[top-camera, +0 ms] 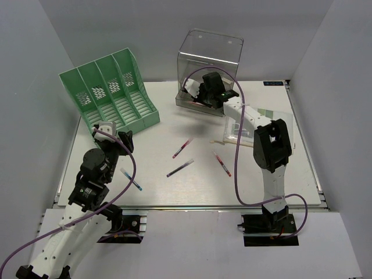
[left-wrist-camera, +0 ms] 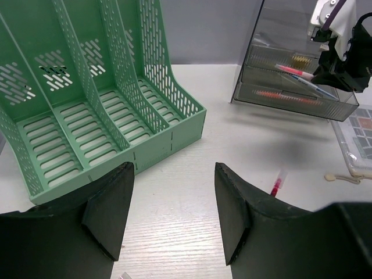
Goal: Organize the desk
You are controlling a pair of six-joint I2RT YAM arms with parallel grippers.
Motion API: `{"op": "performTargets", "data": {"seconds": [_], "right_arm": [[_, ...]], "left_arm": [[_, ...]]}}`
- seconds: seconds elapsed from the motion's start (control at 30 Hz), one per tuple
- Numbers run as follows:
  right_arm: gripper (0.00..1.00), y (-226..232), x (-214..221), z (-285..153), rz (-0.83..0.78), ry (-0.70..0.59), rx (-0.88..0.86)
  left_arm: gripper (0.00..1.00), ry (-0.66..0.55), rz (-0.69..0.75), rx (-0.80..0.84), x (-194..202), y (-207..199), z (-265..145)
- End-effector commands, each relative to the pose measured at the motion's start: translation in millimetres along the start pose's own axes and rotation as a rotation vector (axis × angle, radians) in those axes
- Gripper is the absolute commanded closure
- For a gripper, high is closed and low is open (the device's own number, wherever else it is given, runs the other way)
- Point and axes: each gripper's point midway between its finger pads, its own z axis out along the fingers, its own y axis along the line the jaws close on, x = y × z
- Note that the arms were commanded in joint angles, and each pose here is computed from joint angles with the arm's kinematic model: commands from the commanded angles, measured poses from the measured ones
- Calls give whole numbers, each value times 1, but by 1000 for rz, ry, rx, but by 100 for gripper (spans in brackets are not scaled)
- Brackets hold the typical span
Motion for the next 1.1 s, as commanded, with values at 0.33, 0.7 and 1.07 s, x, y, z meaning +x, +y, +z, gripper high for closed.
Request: {"op": "performTargets", "data": {"seconds": [0.33,0.7,1.07], "right_arm": [[63,-34,-18,-12,0,-58,90],[100,80,-44,-74,-88,-329,-468],[100,57,17,-8,-29,-34,-263]], "left_arm": [[32,1,13,-3,3,1,2],[33,-2,10,0,2,0,2],[33,4,15,4,3,-1,3]]}}
